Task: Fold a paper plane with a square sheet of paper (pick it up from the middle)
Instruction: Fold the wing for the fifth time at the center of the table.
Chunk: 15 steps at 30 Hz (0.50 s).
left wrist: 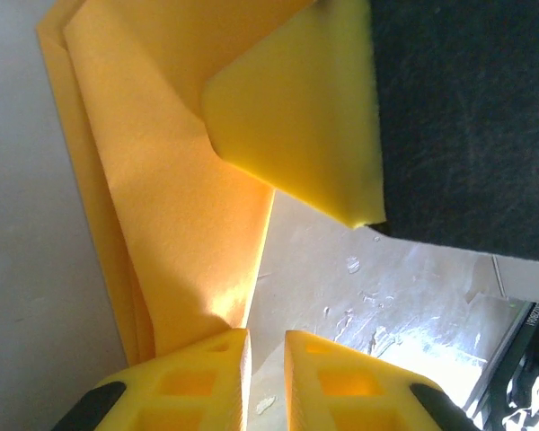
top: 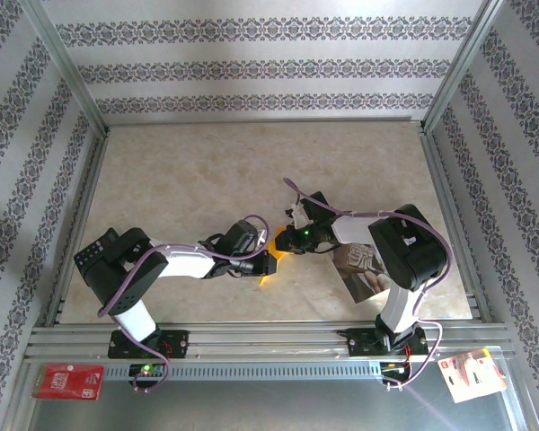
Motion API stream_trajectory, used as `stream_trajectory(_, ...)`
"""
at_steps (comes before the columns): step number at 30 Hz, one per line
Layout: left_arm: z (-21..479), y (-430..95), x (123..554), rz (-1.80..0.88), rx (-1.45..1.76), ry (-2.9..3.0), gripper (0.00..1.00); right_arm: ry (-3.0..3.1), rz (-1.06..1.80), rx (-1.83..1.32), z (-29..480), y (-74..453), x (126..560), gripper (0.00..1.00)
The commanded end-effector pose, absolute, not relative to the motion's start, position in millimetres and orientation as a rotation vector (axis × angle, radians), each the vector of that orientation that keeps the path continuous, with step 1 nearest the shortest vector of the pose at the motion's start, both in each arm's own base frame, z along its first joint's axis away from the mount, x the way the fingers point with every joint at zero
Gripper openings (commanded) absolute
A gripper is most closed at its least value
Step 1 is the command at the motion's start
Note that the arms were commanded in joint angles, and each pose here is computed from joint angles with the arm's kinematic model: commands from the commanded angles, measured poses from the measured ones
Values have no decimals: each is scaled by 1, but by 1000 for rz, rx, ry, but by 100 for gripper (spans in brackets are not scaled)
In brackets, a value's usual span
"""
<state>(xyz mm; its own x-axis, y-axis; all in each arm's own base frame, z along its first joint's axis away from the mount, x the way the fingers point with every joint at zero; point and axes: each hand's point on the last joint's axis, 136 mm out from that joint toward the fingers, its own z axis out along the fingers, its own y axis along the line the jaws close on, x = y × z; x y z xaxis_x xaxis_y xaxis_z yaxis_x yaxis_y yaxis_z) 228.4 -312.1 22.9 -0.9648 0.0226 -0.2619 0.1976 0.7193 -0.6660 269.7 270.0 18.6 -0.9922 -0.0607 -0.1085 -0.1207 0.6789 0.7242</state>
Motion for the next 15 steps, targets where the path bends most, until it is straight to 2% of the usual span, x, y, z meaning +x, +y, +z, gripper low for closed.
stream_trajectory(1, 8, -295, 220, -1006, 178, 2739, 17, 2889, 1125, -112, -7, 255, 263, 20)
stream_trajectory(9, 5, -281, 204, -968, 200, 2777, 16, 2898, 1114, -105, -10, 255, 263, 20)
stream_trajectory(15, 42, -292, 212, -1035, 263, 2678, 16, 2900, 1109, -103, -11, 253, 263, 20)
